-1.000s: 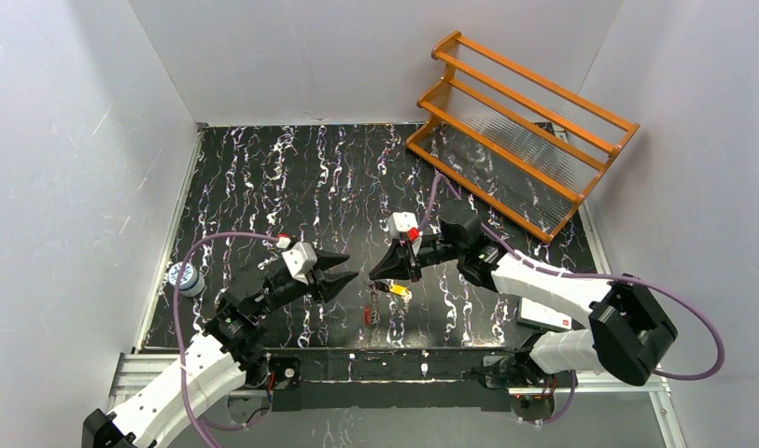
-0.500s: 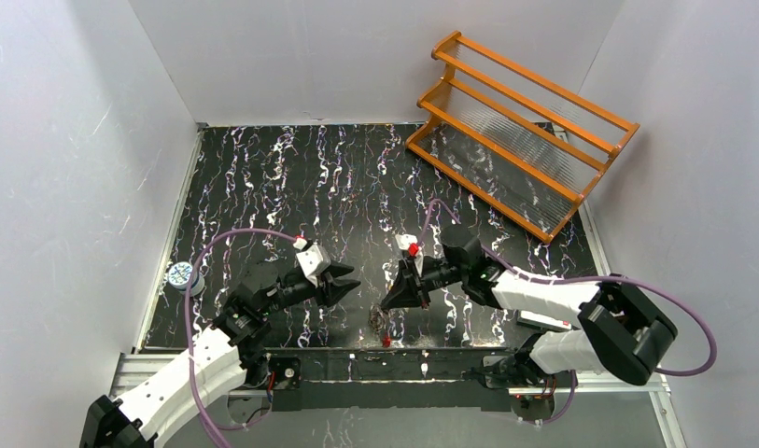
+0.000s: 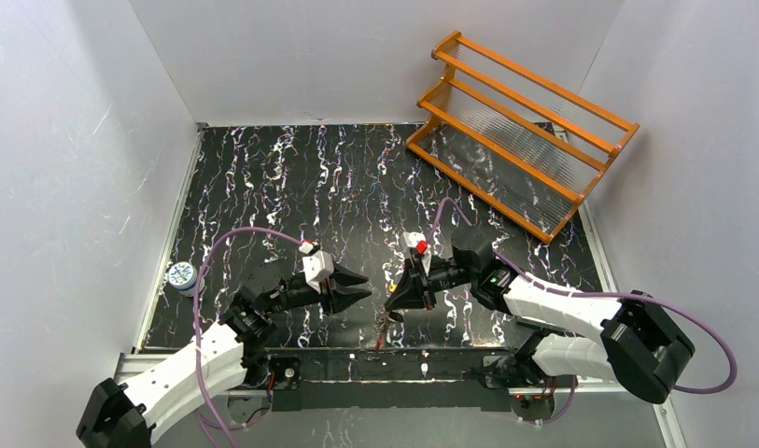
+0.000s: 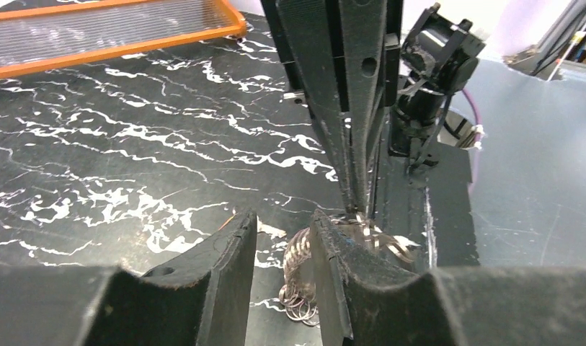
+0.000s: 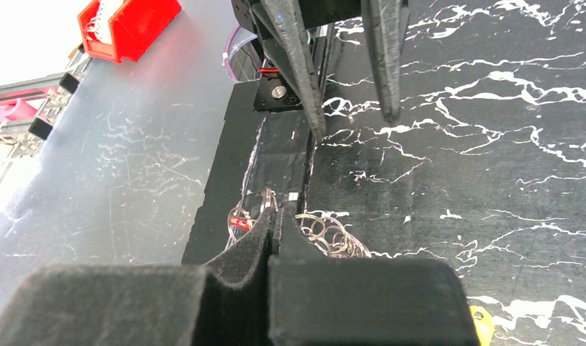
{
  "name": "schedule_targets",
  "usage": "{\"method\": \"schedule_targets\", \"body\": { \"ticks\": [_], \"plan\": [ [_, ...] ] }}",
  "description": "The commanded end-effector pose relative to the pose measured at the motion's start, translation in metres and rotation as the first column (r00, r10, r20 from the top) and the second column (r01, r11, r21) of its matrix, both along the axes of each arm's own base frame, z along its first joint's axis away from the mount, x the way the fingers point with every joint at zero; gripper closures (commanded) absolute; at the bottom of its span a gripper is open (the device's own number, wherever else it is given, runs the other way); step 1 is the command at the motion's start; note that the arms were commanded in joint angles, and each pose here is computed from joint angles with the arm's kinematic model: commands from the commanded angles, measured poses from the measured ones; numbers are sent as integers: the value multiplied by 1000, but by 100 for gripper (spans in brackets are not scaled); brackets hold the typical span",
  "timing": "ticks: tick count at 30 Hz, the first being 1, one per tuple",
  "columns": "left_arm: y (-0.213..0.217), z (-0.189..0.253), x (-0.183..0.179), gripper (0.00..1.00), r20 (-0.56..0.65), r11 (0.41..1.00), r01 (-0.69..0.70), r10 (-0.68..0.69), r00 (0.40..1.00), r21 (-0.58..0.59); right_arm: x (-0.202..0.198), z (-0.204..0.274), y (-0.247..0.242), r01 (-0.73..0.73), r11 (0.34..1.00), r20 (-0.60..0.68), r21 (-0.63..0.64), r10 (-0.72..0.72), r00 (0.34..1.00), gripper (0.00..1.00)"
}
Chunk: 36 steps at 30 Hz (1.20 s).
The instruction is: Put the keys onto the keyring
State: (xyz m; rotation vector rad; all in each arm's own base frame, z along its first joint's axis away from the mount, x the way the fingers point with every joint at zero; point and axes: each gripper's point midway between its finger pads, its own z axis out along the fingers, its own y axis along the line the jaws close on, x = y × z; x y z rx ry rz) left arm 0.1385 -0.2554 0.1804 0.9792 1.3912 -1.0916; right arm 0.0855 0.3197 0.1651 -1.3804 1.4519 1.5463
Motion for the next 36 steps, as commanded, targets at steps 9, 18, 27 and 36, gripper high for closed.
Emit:
{"method": "schedule_targets", "body": {
  "ticks": [9,18,27,36],
  "plan": [
    [-13,13,-24,73,5,992,112,-112,994,-48,7,38,7,12,997,78,81,-19,997,99],
    [-20,-11,-27,78,-38,994,108,-107,993,17,8,42,7,16,996,81,85,-22,996,99],
    [-24,-22,-39,78,-47,989,134,-131,990,56,10,41,8,27,996,80,81,-33,996,99],
    [-18,-17,-41,74,-37,993,108,-107,994,38,11,41,9,30,996,79,81,-36,996,99]
  ]
}}
